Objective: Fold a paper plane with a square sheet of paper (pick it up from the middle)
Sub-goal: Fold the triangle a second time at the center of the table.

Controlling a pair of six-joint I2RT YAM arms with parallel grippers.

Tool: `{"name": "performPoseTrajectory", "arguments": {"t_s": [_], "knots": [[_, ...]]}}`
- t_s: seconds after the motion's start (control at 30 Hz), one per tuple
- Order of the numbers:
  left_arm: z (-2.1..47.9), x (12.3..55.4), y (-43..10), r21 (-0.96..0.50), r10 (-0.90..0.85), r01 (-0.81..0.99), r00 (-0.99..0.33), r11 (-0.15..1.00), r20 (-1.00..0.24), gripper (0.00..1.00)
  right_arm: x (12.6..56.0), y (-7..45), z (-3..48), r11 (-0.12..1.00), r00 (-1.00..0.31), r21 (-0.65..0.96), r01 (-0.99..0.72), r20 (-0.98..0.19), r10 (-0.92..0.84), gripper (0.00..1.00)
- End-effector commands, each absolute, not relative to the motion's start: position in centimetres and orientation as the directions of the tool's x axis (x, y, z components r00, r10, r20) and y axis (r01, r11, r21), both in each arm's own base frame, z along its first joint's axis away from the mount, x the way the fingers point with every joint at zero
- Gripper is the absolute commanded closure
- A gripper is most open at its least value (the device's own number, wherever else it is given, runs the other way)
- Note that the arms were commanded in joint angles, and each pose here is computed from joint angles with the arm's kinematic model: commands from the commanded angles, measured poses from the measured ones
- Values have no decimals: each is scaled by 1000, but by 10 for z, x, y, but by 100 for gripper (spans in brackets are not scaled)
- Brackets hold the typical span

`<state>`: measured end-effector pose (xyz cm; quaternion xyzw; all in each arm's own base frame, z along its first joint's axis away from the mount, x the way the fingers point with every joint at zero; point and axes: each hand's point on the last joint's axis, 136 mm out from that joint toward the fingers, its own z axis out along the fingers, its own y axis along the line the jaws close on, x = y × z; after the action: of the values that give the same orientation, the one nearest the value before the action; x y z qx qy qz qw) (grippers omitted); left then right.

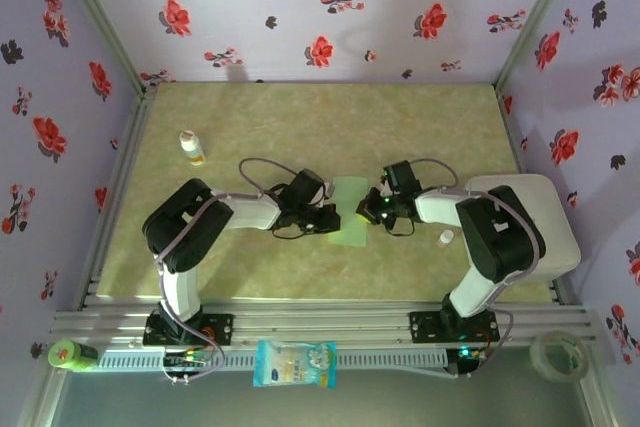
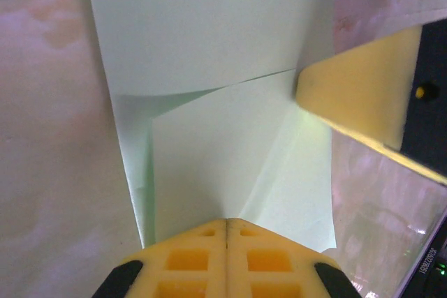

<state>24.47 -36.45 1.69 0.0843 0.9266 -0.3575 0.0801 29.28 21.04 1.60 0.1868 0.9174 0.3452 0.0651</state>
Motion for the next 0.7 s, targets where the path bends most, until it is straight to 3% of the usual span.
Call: {"name": "performPoseTrajectory", "arguments": {"t_s": [0.0, 0.4, 0.67], "knots": [[-29, 216, -323, -519, 106, 130, -992, 845, -75, 100, 301, 171, -3, 737, -876, 562, 375, -44, 480, 100], [-29, 209, -321, -518, 62, 85, -996, 851, -60, 100, 304, 183, 45, 679, -849, 685, 264, -169, 501, 94], [-21, 205, -321, -517, 19, 56, -997, 854, -76, 100, 277, 228, 41, 682, -930, 703, 203, -80, 359, 95]]}}
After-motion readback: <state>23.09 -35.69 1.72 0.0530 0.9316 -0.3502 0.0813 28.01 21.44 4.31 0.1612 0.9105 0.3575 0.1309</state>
